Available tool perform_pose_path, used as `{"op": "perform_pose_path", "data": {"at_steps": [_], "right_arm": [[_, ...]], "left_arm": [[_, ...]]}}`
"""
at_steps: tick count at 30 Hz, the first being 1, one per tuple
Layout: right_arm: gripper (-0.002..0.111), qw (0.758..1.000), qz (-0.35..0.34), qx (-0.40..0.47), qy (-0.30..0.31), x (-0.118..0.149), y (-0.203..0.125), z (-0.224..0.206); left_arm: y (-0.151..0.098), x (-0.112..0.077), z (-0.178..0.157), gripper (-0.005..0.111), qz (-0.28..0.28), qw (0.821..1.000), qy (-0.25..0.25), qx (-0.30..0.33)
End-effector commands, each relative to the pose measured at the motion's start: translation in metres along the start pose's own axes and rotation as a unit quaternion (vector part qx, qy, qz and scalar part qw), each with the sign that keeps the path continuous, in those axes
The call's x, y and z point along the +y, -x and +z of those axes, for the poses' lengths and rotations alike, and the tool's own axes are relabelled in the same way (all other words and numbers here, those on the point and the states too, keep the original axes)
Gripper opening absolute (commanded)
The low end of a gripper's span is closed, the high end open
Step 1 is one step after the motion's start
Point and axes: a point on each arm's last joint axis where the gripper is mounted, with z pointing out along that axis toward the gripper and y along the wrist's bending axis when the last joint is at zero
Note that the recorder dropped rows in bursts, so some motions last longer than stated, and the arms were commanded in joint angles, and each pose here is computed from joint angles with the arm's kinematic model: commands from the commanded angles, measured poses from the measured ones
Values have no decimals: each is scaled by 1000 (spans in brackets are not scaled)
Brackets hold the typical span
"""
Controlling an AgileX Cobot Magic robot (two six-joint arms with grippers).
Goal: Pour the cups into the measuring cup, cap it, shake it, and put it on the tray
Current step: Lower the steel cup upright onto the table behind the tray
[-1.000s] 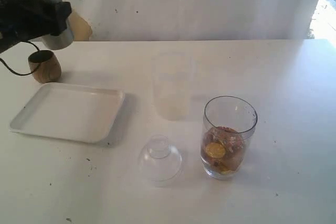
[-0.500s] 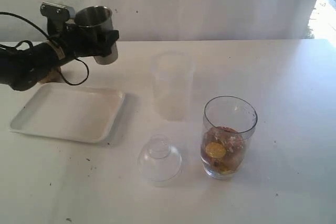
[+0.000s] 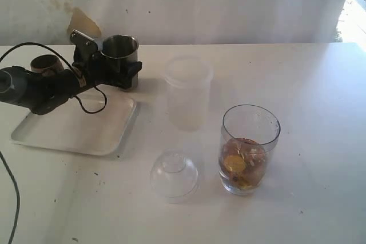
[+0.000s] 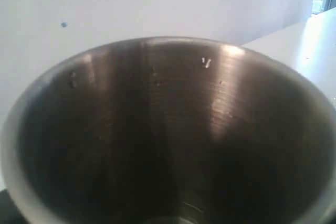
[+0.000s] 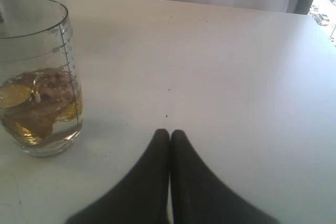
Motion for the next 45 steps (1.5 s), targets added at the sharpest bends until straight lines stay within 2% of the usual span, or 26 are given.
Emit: {"op": "perform_pose_path", "data": {"at_steps": [1, 2, 3, 4, 5, 8, 15, 20, 23, 28, 31, 34, 39, 45], "right_arm": [[0, 1000, 1, -8, -1, 0, 1, 0], [0, 1000, 1, -8, -1, 0, 1, 0], [0, 1000, 1, -8, -1, 0, 1, 0], [0, 1000, 1, -8, -1, 0, 1, 0], [0, 1000, 1, -8, -1, 0, 1, 0], [0, 1000, 1, -8, -1, 0, 1, 0], [0, 1000, 1, -8, -1, 0, 1, 0], [0, 1000, 1, -8, -1, 0, 1, 0], [0, 1000, 1, -8, -1, 0, 1, 0], [0, 1000, 1, -8, -1, 0, 1, 0], [0, 1000, 1, -8, -1, 0, 1, 0], [0, 1000, 1, -8, -1, 0, 1, 0], [0, 1000, 1, -8, -1, 0, 1, 0], [0, 1000, 1, -8, -1, 0, 1, 0]], "left_arm": [[12, -2, 1, 32, -16, 999, -9, -33], [11, -2, 2, 47, -21, 999, -7, -28], [10, -2, 2, 55, -22, 999, -6, -25], [9, -1, 2, 72, -22, 1000, -2, -18], [8, -1, 2, 82, -22, 1000, 0, -12], [5, 0, 2, 99, -22, 1000, 7, 3], [7, 0, 2, 101, -24, 1000, 5, -2], [15, 1, 0, 101, -80, 997, 4, -6], [13, -4, 0, 101, -69, 997, -20, 6], [10, -5, 0, 101, -62, 997, -27, 24], [13, -5, -1, 101, -73, 996, -25, 40], [20, -9, -3, 101, -77, 995, -48, 49], [19, -9, -10, 101, -84, 993, -26, 81], [24, -10, -18, 101, -70, 993, -18, 91]]}}
